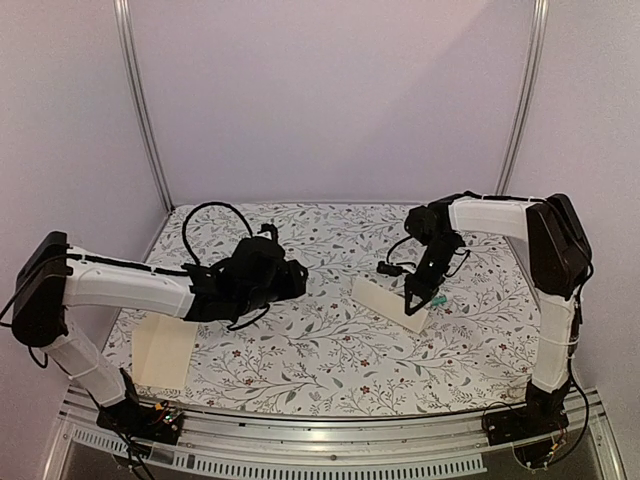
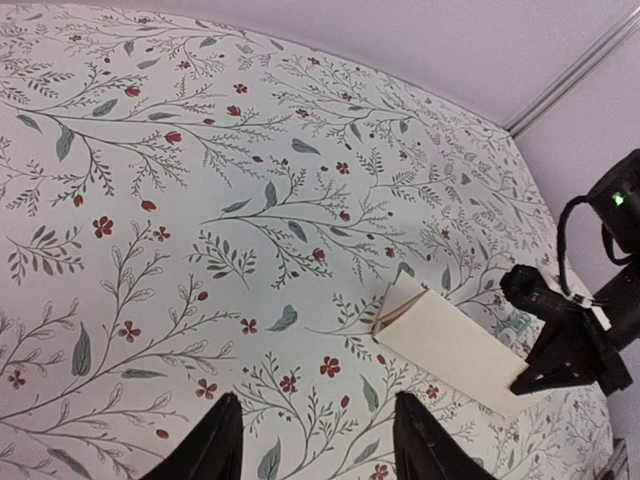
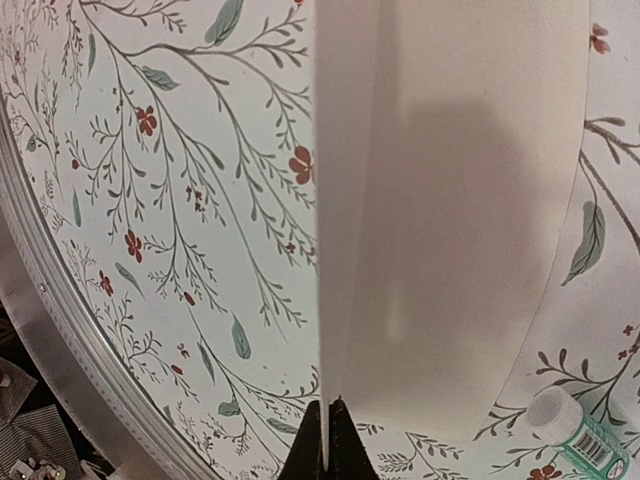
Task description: Place the letter into the envelope and seal it
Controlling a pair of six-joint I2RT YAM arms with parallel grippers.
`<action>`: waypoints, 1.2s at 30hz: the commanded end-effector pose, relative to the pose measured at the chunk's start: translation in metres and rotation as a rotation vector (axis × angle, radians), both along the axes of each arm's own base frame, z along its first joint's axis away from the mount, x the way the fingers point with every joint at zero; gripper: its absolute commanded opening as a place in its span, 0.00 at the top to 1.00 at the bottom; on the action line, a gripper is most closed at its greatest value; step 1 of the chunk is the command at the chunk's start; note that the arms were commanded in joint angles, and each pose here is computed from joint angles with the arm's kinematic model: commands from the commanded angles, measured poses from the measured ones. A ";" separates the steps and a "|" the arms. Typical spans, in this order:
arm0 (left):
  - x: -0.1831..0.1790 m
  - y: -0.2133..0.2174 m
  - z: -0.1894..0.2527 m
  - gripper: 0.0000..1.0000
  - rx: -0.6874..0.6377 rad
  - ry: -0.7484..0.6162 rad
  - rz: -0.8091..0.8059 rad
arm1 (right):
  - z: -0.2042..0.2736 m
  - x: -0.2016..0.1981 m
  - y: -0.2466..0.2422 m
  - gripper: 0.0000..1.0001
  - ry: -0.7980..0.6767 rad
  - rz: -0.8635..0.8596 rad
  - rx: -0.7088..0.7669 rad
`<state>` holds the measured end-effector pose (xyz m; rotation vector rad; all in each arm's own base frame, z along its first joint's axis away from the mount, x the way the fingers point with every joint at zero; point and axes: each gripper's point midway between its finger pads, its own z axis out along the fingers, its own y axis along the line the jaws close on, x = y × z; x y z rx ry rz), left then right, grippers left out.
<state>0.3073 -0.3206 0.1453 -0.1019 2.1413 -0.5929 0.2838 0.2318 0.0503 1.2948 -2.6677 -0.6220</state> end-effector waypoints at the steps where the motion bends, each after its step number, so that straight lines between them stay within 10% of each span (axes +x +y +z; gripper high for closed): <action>1: 0.002 -0.021 0.000 0.49 -0.051 0.009 -0.031 | 0.007 -0.001 -0.005 1.00 -0.004 -0.043 0.013; 16: 0.020 -0.047 -0.027 0.40 -0.285 0.096 0.026 | 0.010 0.012 0.065 1.00 0.233 -0.160 0.383; 36: 0.056 -0.086 -0.083 0.35 -0.474 0.308 -0.065 | -0.041 0.024 0.028 1.00 0.231 -0.291 0.202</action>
